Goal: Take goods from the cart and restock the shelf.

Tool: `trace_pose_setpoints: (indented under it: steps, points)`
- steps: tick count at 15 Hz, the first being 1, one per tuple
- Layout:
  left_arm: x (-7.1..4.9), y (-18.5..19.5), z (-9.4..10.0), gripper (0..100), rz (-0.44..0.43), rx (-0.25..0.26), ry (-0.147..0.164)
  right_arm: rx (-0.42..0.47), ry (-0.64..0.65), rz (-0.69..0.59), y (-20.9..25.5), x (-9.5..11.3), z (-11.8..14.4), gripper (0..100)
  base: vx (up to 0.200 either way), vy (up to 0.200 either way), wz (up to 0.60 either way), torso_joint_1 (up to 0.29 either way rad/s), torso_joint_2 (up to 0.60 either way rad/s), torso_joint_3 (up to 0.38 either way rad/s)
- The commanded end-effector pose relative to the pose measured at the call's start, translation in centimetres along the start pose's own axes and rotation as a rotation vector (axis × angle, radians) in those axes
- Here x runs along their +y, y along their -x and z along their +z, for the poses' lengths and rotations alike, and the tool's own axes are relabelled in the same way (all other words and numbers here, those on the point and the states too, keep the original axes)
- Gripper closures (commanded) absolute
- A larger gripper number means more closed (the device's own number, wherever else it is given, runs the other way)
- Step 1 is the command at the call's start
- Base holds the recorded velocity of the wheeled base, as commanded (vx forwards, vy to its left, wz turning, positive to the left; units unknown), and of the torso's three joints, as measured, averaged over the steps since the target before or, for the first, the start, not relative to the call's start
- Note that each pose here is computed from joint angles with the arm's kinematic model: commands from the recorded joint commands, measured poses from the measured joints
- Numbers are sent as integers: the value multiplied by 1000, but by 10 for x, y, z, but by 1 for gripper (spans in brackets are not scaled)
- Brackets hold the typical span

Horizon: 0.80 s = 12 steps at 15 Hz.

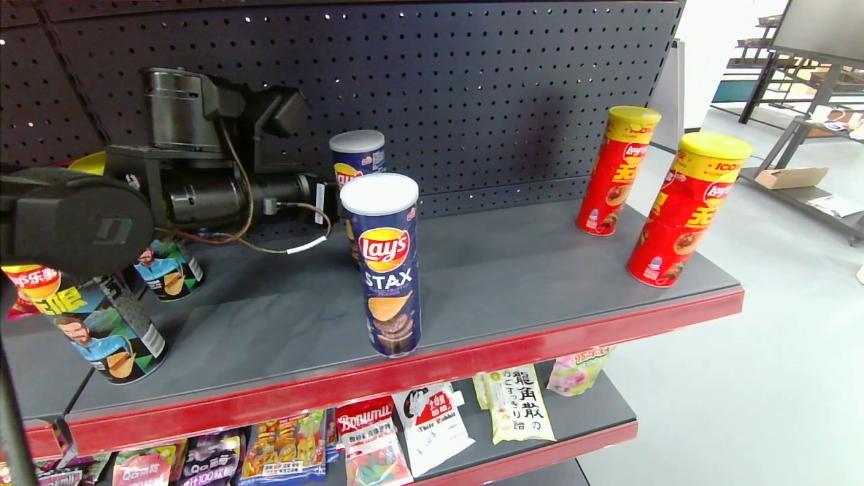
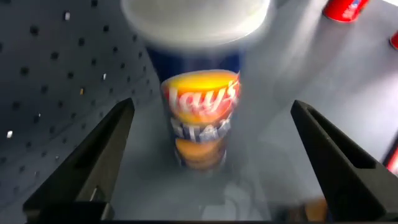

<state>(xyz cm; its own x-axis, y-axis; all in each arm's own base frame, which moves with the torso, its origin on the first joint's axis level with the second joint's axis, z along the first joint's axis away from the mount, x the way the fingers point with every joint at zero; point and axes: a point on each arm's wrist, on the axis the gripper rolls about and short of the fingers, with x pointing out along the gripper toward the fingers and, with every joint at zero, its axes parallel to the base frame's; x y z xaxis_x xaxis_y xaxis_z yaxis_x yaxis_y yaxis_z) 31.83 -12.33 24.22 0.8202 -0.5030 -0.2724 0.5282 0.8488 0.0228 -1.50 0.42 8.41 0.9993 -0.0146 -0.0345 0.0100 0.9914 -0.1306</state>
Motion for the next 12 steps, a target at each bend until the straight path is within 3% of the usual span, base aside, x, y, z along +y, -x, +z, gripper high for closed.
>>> trace_pose_setpoints:
  steps: [1,7,9,10,12]
  points:
    - [-2,24,-6,0,10,8,4,0,0,1,0,0,0,0,0,0,0,0,0,0]
    - [-12,97,-38,0,36,8,12,1,-1,7,0,0,0,0,0,0,0,0,0,0]
    - [-27,155,-63,0,51,-21,2,-4,-3,47,0,1,0,0,0,0,0,0,0,0]
    - [-33,184,-76,0,104,-46,-7,-3,-3,52,0,1,0,0,0,0,0,0,0,0]
    - [-47,238,-97,0,145,-81,-42,-6,-6,36,0,1,0,0,0,0,0,0,0,0]
